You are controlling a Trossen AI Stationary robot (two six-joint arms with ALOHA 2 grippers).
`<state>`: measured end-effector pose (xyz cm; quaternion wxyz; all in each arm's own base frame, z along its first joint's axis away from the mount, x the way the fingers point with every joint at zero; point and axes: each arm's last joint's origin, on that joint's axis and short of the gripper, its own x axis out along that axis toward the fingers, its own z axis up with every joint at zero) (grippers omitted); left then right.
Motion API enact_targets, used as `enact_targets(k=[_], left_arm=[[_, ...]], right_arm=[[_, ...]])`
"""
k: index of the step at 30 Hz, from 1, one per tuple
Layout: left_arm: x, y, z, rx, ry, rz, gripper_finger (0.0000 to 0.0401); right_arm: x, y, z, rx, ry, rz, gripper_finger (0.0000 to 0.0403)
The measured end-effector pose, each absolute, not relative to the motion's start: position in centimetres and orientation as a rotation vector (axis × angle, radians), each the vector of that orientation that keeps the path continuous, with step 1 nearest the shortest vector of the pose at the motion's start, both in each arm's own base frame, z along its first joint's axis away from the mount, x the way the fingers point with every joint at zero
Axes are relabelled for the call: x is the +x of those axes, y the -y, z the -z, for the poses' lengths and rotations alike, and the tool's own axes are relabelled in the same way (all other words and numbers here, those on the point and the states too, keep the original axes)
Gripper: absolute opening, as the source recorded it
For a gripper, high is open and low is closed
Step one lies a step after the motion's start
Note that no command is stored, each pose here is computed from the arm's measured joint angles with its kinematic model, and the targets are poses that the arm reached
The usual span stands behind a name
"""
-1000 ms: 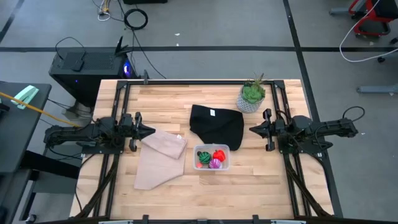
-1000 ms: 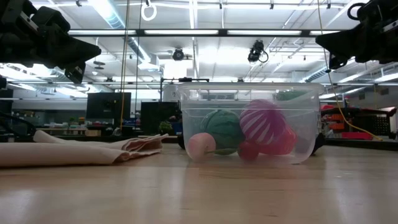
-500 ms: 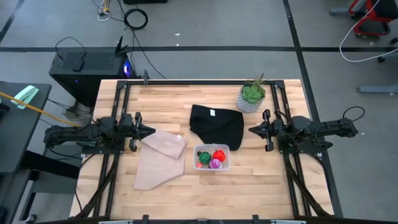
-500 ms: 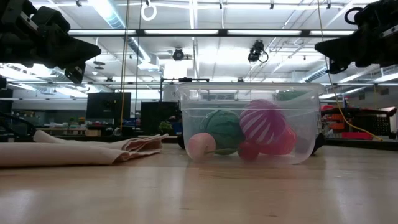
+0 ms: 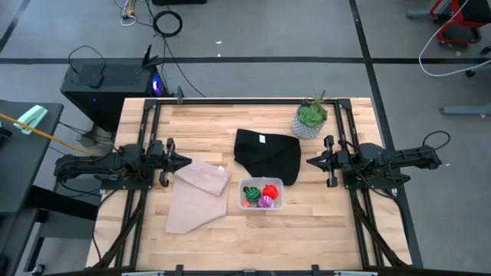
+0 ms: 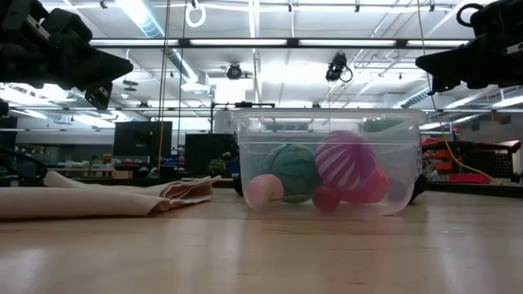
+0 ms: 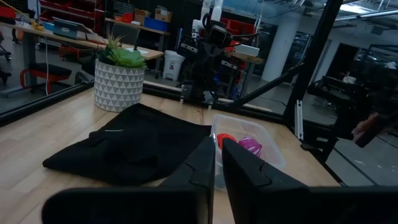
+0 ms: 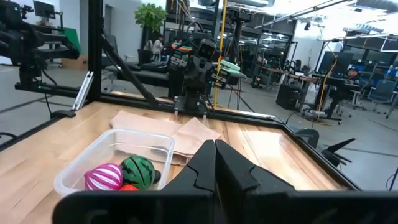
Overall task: Pick and placing Produce into tupperware
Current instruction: Return to Home Position
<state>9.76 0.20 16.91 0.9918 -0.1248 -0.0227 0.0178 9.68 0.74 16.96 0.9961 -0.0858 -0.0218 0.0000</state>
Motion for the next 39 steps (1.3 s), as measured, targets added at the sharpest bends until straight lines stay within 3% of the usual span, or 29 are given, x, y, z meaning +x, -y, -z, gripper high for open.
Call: enact_targets(k=[15,22,39], left_arm=[[9.76,-0.2,-16.91,-0.248,0.046,-0.036,0.004],[9.75,-0.2,-16.92,-0.014,0.041,-0.041,0.003],[9.76,-0.2,-16.91,0.011,0.04,-0.042,0.0034]], right_arm=[[9.68,-0.74,-16.98,-0.173,0.044,0.0,0.0016],[9.68,-0.74,-16.98,-0.173,0.044,0.0,0.0016],[9.68,-0.74,-16.98,-0.173,0.044,0.0,0.0018]])
